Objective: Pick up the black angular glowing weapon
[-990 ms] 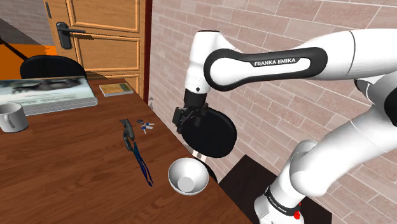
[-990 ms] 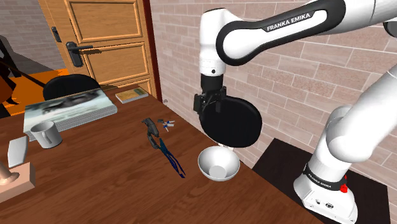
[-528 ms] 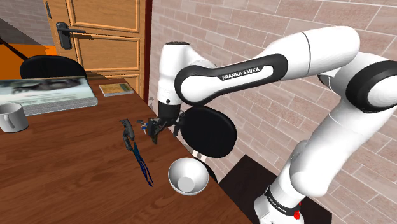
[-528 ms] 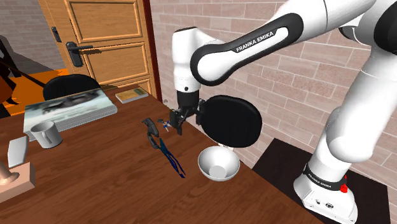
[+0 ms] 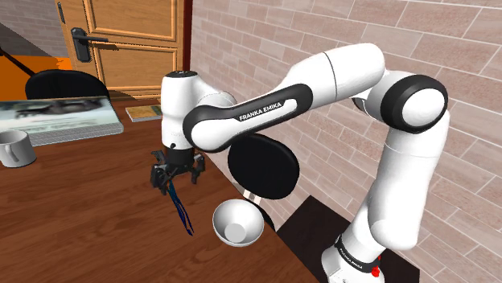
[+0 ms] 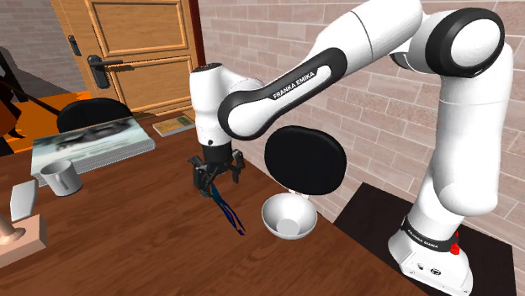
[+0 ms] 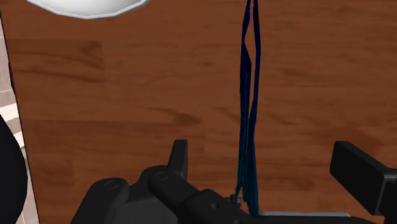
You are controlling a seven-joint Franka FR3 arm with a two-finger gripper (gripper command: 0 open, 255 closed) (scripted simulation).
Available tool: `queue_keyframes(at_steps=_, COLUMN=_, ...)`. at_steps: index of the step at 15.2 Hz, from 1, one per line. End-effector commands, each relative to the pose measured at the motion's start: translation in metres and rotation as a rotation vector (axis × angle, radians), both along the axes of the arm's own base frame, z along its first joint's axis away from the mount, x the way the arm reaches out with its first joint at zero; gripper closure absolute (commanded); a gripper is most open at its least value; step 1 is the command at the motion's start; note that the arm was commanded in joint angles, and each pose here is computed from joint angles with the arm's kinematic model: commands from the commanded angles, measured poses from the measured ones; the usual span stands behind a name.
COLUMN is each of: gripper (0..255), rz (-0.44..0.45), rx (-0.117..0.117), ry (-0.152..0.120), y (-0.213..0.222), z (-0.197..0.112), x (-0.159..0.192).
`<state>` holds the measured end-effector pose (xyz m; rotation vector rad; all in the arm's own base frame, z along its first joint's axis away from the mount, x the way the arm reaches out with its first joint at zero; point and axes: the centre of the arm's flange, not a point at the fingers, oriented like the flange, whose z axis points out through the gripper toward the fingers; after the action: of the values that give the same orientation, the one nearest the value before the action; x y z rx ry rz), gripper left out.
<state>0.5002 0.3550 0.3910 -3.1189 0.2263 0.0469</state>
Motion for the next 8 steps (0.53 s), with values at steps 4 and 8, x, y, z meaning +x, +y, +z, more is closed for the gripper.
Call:
queue_keyframes(at_steps=4, gripper=0, rz=-0.003, rx=-0.001, ry=-0.002, y=0.006, z=-0.028, x=0.002)
queue_keyframes(at_steps=8, gripper=0, rz=-0.003, rx=-0.001, ry=-0.002, y=0.006, z=-0.042, x=0.002)
